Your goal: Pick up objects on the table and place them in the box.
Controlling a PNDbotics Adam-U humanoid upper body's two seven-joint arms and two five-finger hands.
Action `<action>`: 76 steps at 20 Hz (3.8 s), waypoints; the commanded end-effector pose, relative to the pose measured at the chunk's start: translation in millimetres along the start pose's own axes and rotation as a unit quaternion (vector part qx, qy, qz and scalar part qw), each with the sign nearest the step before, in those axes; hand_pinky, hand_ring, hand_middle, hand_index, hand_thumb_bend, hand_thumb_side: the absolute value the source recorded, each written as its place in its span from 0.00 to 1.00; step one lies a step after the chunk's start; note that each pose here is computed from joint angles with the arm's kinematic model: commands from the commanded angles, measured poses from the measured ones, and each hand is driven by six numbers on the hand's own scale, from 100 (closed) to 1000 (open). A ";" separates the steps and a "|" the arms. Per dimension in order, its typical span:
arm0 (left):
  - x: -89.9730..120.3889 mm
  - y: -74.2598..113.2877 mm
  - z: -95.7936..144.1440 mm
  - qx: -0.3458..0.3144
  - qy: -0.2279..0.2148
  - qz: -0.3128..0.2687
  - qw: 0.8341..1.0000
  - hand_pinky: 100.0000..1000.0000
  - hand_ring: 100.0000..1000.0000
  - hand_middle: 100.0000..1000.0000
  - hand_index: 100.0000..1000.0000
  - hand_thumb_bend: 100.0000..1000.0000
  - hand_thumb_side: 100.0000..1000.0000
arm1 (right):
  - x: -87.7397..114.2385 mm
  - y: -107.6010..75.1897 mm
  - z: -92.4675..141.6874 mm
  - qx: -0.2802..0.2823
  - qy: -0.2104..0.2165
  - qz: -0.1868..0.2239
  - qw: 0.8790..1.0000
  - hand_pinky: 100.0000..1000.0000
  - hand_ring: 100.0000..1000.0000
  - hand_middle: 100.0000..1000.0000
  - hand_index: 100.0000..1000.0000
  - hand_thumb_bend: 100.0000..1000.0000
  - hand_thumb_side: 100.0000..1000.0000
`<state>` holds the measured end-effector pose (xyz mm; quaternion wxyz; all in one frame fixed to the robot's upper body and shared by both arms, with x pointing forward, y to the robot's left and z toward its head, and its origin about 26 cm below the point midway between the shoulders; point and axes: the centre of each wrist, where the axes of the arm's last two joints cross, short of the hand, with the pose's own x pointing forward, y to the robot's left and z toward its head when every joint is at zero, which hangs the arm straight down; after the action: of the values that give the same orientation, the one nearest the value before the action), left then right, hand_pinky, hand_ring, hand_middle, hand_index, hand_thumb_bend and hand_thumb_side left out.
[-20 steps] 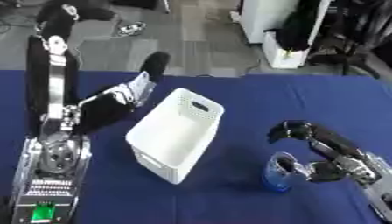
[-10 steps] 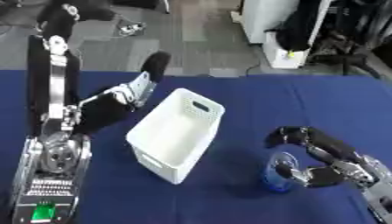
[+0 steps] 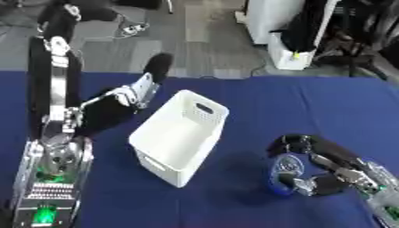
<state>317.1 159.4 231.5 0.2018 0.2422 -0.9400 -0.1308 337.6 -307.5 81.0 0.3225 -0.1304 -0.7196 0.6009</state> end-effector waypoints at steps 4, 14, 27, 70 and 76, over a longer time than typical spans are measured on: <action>4.5 1.3 -5.1 0.003 -0.014 0.000 1.000 0.85 0.64 0.77 0.85 0.47 0.55 | -5.4 -6.1 3.4 0.004 0.010 0.010 1.000 0.64 0.66 0.70 0.74 0.32 0.83; 4.6 1.2 -5.1 0.003 -0.014 0.001 1.000 0.85 0.64 0.77 0.85 0.47 0.55 | -13.9 -3.6 5.6 0.013 0.025 0.017 0.999 0.65 0.66 0.71 0.75 0.33 0.82; 4.8 1.1 -5.2 0.003 -0.014 0.001 1.000 0.85 0.64 0.77 0.85 0.47 0.56 | -18.1 -1.7 5.7 0.019 0.031 0.019 0.999 0.65 0.67 0.71 0.76 0.33 0.82; 6.6 0.8 -5.9 0.007 -0.016 0.004 1.000 0.85 0.64 0.77 0.85 0.47 0.55 | -32.3 19.6 7.4 0.045 0.083 -0.017 0.995 0.62 0.68 0.72 0.78 0.44 0.67; 6.5 0.9 -5.8 0.007 -0.015 0.003 1.000 0.85 0.64 0.77 0.85 0.47 0.55 | -32.5 17.6 10.0 0.039 0.088 -0.033 0.995 0.57 0.67 0.70 0.77 0.48 0.59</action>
<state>317.0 159.1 231.6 0.2018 0.2417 -0.9400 -0.1310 350.7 -324.3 44.3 0.4130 -0.1372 -0.6651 0.6068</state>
